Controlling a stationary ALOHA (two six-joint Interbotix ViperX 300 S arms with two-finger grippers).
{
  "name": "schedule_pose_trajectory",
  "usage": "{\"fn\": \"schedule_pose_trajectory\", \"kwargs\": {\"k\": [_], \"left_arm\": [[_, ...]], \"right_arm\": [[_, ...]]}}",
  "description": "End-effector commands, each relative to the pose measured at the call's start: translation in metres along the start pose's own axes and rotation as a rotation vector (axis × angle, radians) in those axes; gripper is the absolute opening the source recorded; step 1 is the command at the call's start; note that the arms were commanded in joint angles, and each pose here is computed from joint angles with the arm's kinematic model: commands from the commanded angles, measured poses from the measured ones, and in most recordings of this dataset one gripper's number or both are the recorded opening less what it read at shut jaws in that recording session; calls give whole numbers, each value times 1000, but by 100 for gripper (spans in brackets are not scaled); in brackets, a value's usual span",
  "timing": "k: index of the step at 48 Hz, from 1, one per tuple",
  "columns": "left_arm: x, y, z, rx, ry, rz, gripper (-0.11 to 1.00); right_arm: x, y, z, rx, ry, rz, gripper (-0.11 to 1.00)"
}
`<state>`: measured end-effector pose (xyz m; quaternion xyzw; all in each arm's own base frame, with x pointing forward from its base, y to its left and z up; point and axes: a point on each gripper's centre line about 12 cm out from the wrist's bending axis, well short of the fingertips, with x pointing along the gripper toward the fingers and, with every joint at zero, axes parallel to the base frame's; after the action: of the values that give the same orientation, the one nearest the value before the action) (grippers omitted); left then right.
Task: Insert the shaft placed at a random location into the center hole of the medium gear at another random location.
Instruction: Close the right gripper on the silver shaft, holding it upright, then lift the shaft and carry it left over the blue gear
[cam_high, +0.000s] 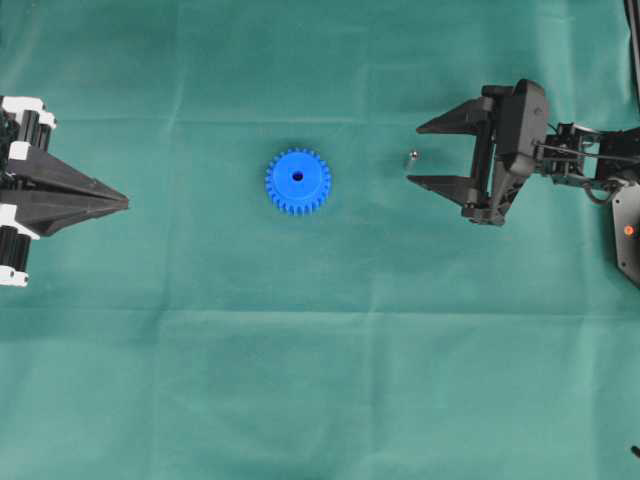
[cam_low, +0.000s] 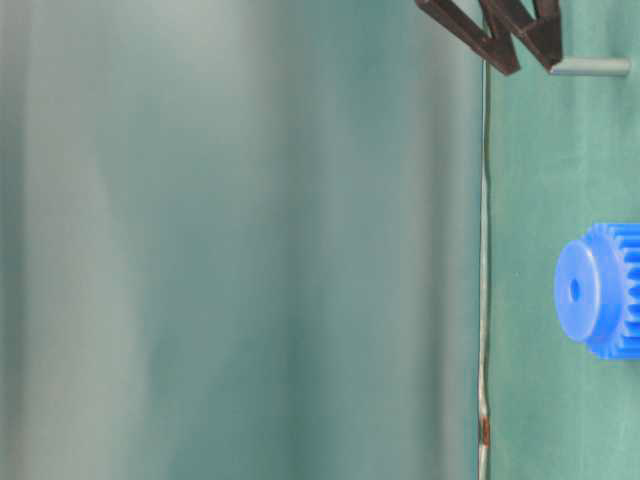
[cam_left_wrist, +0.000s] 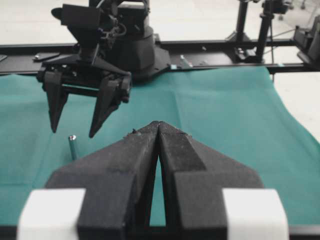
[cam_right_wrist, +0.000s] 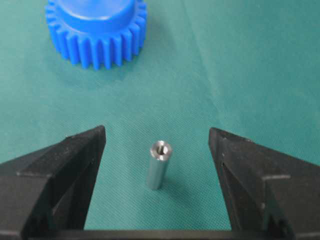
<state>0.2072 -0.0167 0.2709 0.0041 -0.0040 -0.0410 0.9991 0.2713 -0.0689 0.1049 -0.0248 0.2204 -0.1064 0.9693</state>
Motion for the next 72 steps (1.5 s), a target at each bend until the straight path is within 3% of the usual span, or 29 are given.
{"fn": "schedule_pose_trajectory", "kwargs": {"k": [1,14,19,23,32,53,72], "left_arm": [[2,0,3,3,-9,-2,0],[1,0,2,3,-9,-3,0],[1,0,2,1,-8,-2,0],[1,0,2,1,-8,-3,0],[1,0,2,1,-6,-3,0],[1,0,1,-2,-2,-3,0],[1,-1,1,-6,-2,-4,0]], "right_arm": [[4,-4,7,-10,-37,-16,86],[10,-8,-1,-4,-8,-27,85],[10,-8,0,-4,-9,-28,79],[10,-8,0,-5,-11,-27,65],[11,-8,0,-8,-7,-23,14],[11,-8,3,-4,-19,-25,14],[-3,-11,50,-1,-125,-32,14]]}}
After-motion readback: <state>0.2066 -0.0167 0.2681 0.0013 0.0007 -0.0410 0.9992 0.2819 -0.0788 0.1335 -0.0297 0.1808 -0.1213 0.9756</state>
